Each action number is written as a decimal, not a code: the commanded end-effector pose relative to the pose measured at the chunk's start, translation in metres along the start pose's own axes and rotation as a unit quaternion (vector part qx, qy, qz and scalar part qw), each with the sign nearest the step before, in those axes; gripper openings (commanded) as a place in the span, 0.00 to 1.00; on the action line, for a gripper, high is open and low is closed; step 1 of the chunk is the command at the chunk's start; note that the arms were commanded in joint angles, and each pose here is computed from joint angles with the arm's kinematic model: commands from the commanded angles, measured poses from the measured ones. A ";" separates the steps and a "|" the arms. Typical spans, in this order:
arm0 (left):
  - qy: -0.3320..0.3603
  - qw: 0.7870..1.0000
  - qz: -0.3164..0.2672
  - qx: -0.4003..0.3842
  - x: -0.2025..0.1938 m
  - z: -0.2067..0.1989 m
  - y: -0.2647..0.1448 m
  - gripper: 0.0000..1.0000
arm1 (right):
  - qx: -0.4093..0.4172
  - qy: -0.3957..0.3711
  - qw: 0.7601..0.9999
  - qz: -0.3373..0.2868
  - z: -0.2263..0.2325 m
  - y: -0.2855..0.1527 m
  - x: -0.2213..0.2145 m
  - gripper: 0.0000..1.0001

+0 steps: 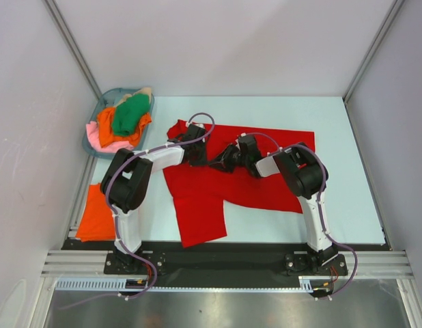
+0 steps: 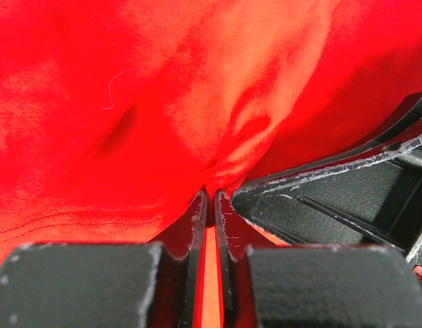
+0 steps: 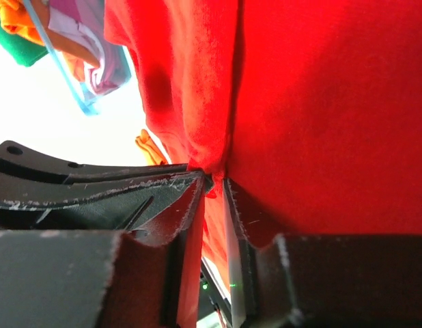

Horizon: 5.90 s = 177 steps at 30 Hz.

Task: Fold and stack the t-shirts
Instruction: Fold the tshirt

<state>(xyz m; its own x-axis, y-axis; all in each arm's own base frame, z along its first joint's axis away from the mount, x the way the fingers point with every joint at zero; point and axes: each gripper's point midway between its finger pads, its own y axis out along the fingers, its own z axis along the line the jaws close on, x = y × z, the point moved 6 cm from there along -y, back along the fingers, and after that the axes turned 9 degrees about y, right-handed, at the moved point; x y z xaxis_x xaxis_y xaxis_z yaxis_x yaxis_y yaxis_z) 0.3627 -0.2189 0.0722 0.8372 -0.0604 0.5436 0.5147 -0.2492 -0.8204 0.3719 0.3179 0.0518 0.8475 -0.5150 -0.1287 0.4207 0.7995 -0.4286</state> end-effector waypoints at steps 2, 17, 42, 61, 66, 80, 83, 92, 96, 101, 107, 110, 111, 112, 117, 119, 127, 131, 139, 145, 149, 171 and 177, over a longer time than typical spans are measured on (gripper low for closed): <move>-0.006 1.000 -0.026 -0.011 0.013 -0.002 -0.012 0.10 | -0.042 0.012 0.999 -0.029 -0.016 0.011 0.004 0.19; -0.043 0.994 -0.098 -0.011 0.045 0.018 -0.065 0.45 | -0.031 -0.072 0.997 -0.009 0.019 -0.021 -0.006 0.00; -0.046 0.983 -0.178 0.006 0.154 0.091 -0.025 0.56 | -0.082 -0.119 0.989 0.004 0.011 -0.055 0.005 0.00; -0.097 0.993 -0.068 0.025 0.042 0.090 -0.069 0.50 | -0.062 -0.157 0.985 0.031 0.011 -0.057 0.017 0.00; -0.112 0.993 -0.043 -0.014 0.008 0.080 -0.058 0.49 | -0.055 -0.155 0.986 0.036 0.011 -0.058 0.015 0.00; -0.114 0.992 -0.025 -0.039 -0.001 0.069 -0.025 0.45 | -0.044 -0.157 0.986 0.040 0.010 -0.060 0.012 0.00; -0.116 0.993 -0.020 -0.034 -0.005 0.070 -0.021 0.41 | -0.043 -0.156 0.986 0.042 0.010 -0.060 0.012 0.00; -0.116 0.993 -0.018 -0.006 0.003 0.075 -0.027 0.04 | -0.037 -0.161 0.986 0.041 0.013 -0.062 0.013 0.00; -0.122 0.992 -0.035 -0.009 0.001 0.072 -0.049 0.00 | -0.037 -0.163 0.985 0.041 0.016 -0.067 0.015 0.00; -0.136 0.990 -0.028 -0.031 -0.010 0.062 -0.057 0.00 | -0.035 -0.172 0.984 0.044 0.023 -0.072 0.014 0.00; -0.147 0.987 -0.029 -0.050 -0.023 0.051 -0.063 0.00 | -0.040 -0.172 0.983 0.047 0.019 -0.075 0.015 0.00; -0.156 0.986 -0.035 -0.049 -0.031 0.050 -0.068 0.00 | -0.044 -0.172 0.983 0.050 0.017 -0.077 0.016 0.00; -0.158 0.986 -0.036 -0.047 -0.033 0.050 -0.069 0.00 | -0.045 -0.172 0.983 0.051 0.016 -0.077 0.016 0.00; -0.162 0.985 -0.043 -0.046 -0.032 0.050 -0.072 0.00 | -0.044 -0.172 0.983 0.053 0.015 -0.078 0.017 0.00; -0.165 0.985 -0.035 -0.043 -0.038 0.052 -0.068 0.00 | -0.047 -0.167 0.983 0.063 0.011 -0.076 0.016 0.00; -0.167 0.984 -0.036 -0.045 -0.037 0.051 -0.067 0.00 | -0.049 -0.166 0.983 0.063 0.010 -0.076 0.016 0.00; -0.128 0.987 -0.092 0.021 -0.019 0.065 -0.093 0.63 | -0.089 -0.227 0.970 0.003 0.027 -0.113 0.033 0.33; -0.086 0.981 -0.170 0.026 0.057 0.060 -0.118 0.88 | -0.166 -0.275 0.940 -0.117 0.036 -0.158 0.091 0.54; -0.006 0.971 -0.218 0.101 0.161 0.079 -0.071 0.82 | -0.189 -0.265 0.905 -0.272 0.037 -0.238 0.213 0.71; 0.008 0.976 -0.184 0.113 0.193 0.112 -0.010 0.82 | -0.180 -0.234 0.909 -0.296 -0.002 -0.274 0.272 0.78; 0.022 0.976 -0.173 0.129 0.196 0.128 0.013 0.84 | -0.205 -0.223 0.904 -0.303 -0.023 -0.289 0.297 0.80; -0.176 0.982 -0.059 0.030 0.158 0.171 0.073 0.61 | -0.204 -0.190 0.930 -0.239 -0.066 -0.270 0.311 0.67; -0.221 0.974 -0.050 0.020 0.158 0.187 0.078 0.30 | -0.216 -0.176 0.930 -0.238 -0.077 -0.265 0.316 0.38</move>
<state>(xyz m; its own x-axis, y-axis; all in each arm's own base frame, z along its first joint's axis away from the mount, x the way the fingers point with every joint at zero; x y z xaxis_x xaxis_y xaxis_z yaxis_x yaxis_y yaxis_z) 0.5726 -0.0737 0.0728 0.7485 0.3326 0.5737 0.6457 -0.1679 -0.7449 0.5019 -0.0803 0.0723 0.6645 -0.5829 0.4677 0.7048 0.2807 -0.6515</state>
